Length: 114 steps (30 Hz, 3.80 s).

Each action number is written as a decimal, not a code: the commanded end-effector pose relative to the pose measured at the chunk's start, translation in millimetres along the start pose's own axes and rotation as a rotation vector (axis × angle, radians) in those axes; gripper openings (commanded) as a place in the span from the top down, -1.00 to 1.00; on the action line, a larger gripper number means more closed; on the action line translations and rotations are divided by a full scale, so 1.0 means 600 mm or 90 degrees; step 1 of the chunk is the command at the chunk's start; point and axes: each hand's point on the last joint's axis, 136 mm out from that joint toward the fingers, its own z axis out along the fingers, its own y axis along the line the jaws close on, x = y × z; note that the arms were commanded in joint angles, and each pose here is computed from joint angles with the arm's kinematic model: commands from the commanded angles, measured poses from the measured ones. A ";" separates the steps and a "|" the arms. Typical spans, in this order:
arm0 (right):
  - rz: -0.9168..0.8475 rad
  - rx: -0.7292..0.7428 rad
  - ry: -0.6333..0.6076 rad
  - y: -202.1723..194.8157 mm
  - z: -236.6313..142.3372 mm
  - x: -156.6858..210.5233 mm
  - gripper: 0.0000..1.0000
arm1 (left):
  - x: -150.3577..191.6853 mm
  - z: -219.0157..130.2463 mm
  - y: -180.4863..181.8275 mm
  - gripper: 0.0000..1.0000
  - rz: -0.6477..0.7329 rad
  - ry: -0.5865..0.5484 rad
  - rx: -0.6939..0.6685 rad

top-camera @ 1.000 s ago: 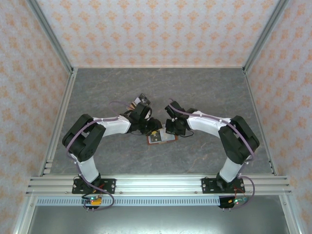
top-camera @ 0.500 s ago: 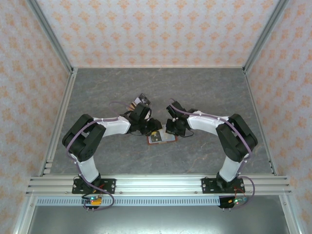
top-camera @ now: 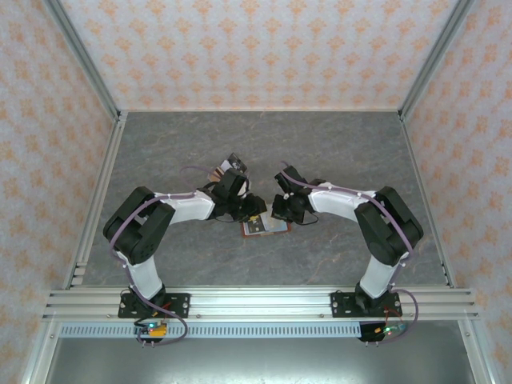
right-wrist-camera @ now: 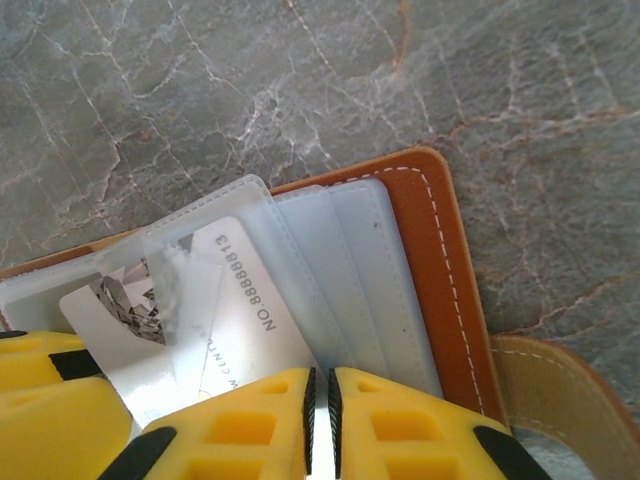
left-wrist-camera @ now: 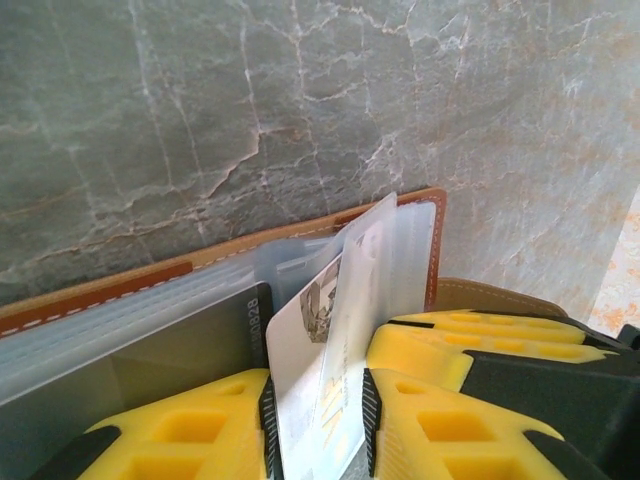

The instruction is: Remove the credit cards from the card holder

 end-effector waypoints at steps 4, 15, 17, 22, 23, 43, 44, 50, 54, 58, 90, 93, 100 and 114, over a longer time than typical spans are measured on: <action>0.015 0.035 0.016 -0.032 0.015 0.016 0.70 | -0.004 -0.004 -0.001 0.47 0.018 -0.008 0.015; 0.019 0.060 0.006 -0.050 0.013 0.015 0.70 | -0.005 -0.015 0.028 0.96 0.028 -0.014 -0.040; 0.018 0.065 0.003 -0.053 0.013 0.015 0.70 | -0.005 -0.023 0.033 1.00 0.038 -0.016 -0.055; 0.027 0.078 -0.009 -0.067 0.011 0.011 0.70 | -0.005 -0.056 0.046 1.00 0.065 -0.020 -0.098; 0.030 0.078 -0.011 -0.068 0.010 0.010 0.70 | -0.005 -0.065 0.050 1.00 0.070 -0.023 -0.106; -0.028 -0.360 -0.075 0.186 -0.151 -0.074 -0.35 | -0.083 -0.281 -0.061 1.00 0.101 -0.141 0.061; -0.026 -0.386 -0.072 0.198 -0.157 -0.077 -0.37 | -0.088 -0.288 -0.072 1.00 0.096 -0.144 0.083; -0.021 -0.508 -0.039 0.264 -0.190 -0.096 -0.41 | -0.116 -0.320 -0.124 1.00 0.053 -0.168 0.212; -0.013 -0.586 -0.021 0.296 -0.214 -0.103 -0.26 | -0.123 -0.331 -0.134 1.00 0.041 -0.182 0.244; -0.013 -0.640 -0.017 0.310 -0.241 -0.104 0.04 | -0.129 -0.336 -0.131 1.00 0.022 -0.190 0.266; -0.210 -0.246 -0.179 0.231 -0.181 -0.138 1.00 | -0.132 -0.388 0.077 -0.64 -0.007 -0.282 -0.092; -0.269 -0.185 -0.217 0.238 -0.165 -0.164 1.00 | -0.136 -0.407 0.094 -0.84 0.006 -0.297 -0.132; -0.371 -0.136 -0.256 0.297 -0.124 -0.206 1.00 | -0.135 -0.417 0.078 -1.00 0.012 -0.303 -0.088; -0.462 -0.121 -0.224 0.329 -0.040 -0.217 1.00 | -0.137 -0.405 0.112 -1.00 -0.026 -0.294 -0.136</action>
